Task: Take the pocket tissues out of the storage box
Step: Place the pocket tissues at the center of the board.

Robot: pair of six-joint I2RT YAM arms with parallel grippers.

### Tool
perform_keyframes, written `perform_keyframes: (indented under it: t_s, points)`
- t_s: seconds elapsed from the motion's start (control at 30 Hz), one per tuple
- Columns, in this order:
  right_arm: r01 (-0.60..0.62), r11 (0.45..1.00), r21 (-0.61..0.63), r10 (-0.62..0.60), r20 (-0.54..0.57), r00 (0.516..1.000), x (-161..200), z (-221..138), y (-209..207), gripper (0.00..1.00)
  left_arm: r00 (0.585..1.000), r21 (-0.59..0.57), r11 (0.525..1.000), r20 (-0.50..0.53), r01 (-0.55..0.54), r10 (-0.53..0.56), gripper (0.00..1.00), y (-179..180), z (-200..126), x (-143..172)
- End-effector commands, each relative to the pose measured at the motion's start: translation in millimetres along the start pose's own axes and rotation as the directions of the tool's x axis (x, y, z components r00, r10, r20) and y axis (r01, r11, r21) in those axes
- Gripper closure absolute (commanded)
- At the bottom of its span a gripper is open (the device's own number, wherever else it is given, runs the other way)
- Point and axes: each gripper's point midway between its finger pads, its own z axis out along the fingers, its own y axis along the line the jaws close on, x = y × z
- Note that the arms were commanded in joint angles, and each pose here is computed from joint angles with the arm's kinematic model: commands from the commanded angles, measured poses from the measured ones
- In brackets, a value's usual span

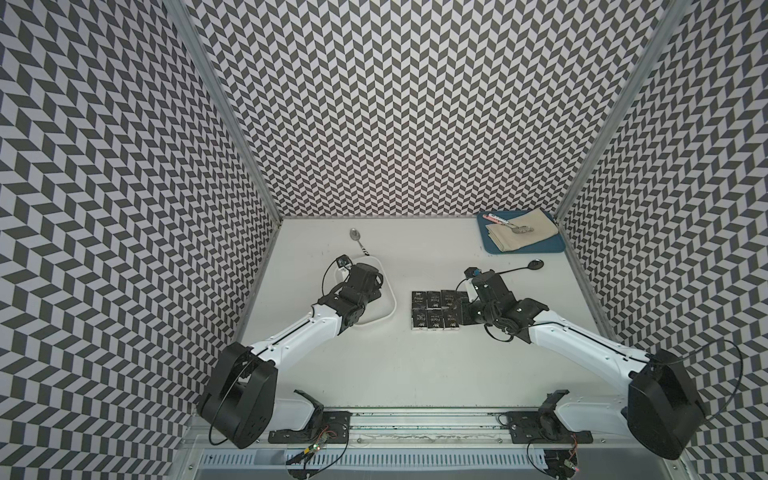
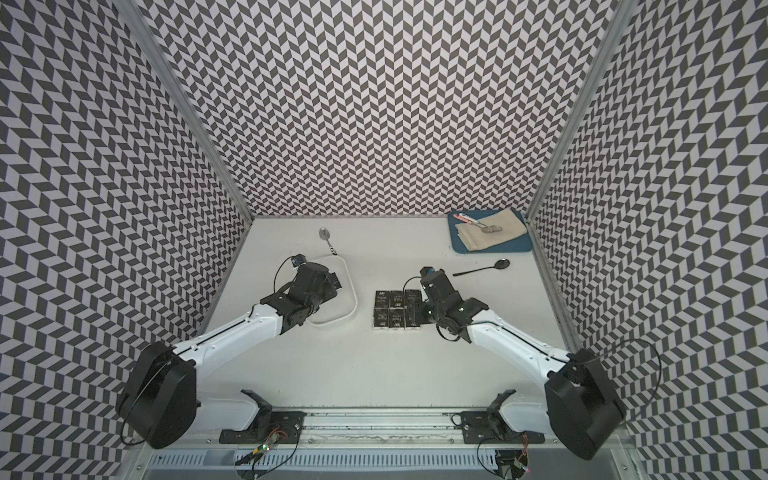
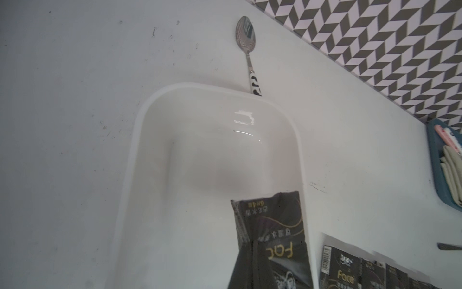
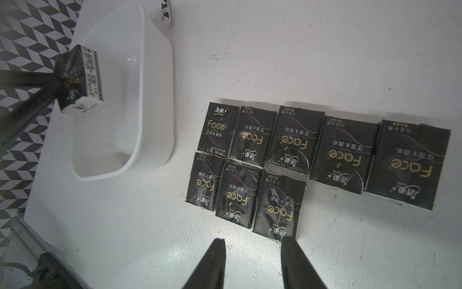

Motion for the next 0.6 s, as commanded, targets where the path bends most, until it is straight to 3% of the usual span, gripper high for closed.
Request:
perform_keyframes:
  t_s: [0.0, 0.27, 0.57]
  points:
    - [0.006, 0.999, 0.039, -0.007, 0.038, 0.999, -10.8, -1.4, -5.9, 0.58, 0.997, 0.146, 0.986, -0.015, -0.075, 0.079, 1.0, -43.6, -36.3, 9.5]
    - [-0.016, 0.997, 0.078, 0.015, 0.02, 1.0, -1.3, -5.0, -21.9, 0.58, 0.971, 0.32, 0.938, -0.148, -0.132, 0.187, 1.0, -81.3, -84.1, 103.2]
    - [-0.029, 0.993, 0.112, 0.036, -0.06, 0.998, 35.6, -1.8, -40.0, 0.58, 0.901, 0.367, 0.908, -0.296, -0.199, 0.317, 1.0, -57.2, -97.0, 205.6]
